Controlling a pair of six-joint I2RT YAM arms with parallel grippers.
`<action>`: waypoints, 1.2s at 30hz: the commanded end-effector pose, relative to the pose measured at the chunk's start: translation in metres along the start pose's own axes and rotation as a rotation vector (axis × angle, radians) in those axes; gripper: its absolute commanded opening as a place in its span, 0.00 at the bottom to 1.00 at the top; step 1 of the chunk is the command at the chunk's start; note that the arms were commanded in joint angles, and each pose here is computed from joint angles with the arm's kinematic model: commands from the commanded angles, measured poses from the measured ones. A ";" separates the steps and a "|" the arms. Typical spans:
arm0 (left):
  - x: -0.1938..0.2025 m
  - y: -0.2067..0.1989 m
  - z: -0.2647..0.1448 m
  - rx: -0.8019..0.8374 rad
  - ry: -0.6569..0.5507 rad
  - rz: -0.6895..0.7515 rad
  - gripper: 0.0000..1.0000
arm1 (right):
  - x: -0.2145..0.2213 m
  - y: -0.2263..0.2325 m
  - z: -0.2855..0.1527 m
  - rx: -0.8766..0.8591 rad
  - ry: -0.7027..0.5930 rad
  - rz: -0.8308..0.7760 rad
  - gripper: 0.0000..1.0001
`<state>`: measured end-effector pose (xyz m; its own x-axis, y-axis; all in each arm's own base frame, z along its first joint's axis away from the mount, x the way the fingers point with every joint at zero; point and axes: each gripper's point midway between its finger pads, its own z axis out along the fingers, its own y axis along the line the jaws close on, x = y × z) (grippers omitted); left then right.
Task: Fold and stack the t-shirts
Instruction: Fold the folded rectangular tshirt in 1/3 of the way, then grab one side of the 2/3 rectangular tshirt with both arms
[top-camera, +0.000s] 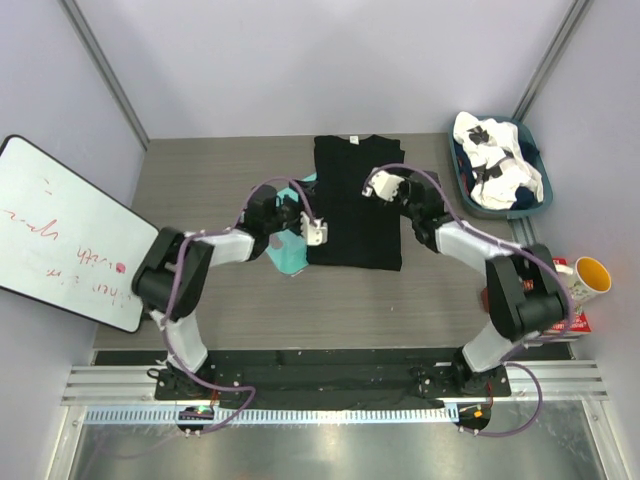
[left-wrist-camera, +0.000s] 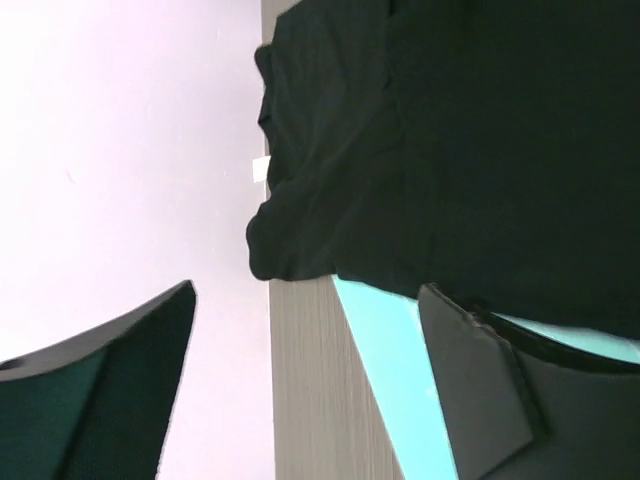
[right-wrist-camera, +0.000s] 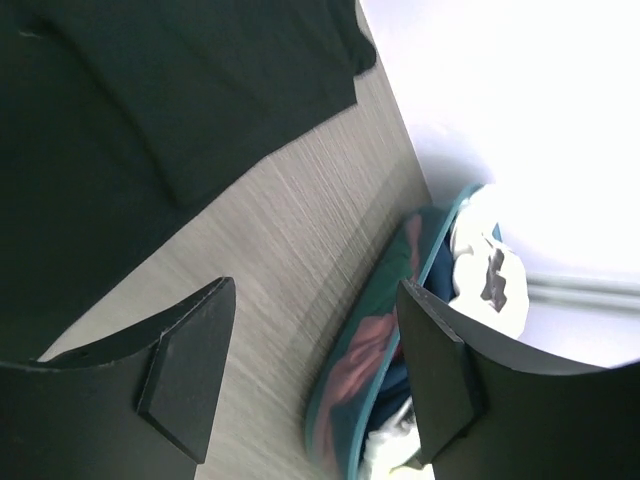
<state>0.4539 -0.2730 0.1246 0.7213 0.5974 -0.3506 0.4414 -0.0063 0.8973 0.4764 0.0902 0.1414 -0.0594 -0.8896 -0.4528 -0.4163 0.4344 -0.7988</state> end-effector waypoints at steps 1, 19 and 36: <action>-0.037 -0.025 -0.036 0.161 -0.114 0.060 1.00 | -0.007 0.055 -0.050 -0.300 -0.100 -0.020 0.71; -0.058 -0.126 -0.050 0.473 -0.195 0.090 1.00 | -0.002 0.158 -0.103 -0.629 -0.255 -0.130 0.70; -0.055 -0.135 -0.035 0.503 -0.184 0.069 0.93 | 0.010 0.183 -0.104 -0.681 -0.269 -0.221 0.51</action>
<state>0.3417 -0.2782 0.0512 0.8435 0.4143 -0.3418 0.5113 -0.4247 0.7471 0.3004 0.1415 0.0346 0.2370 -0.8505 -0.4695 -0.8818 0.0145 -0.4713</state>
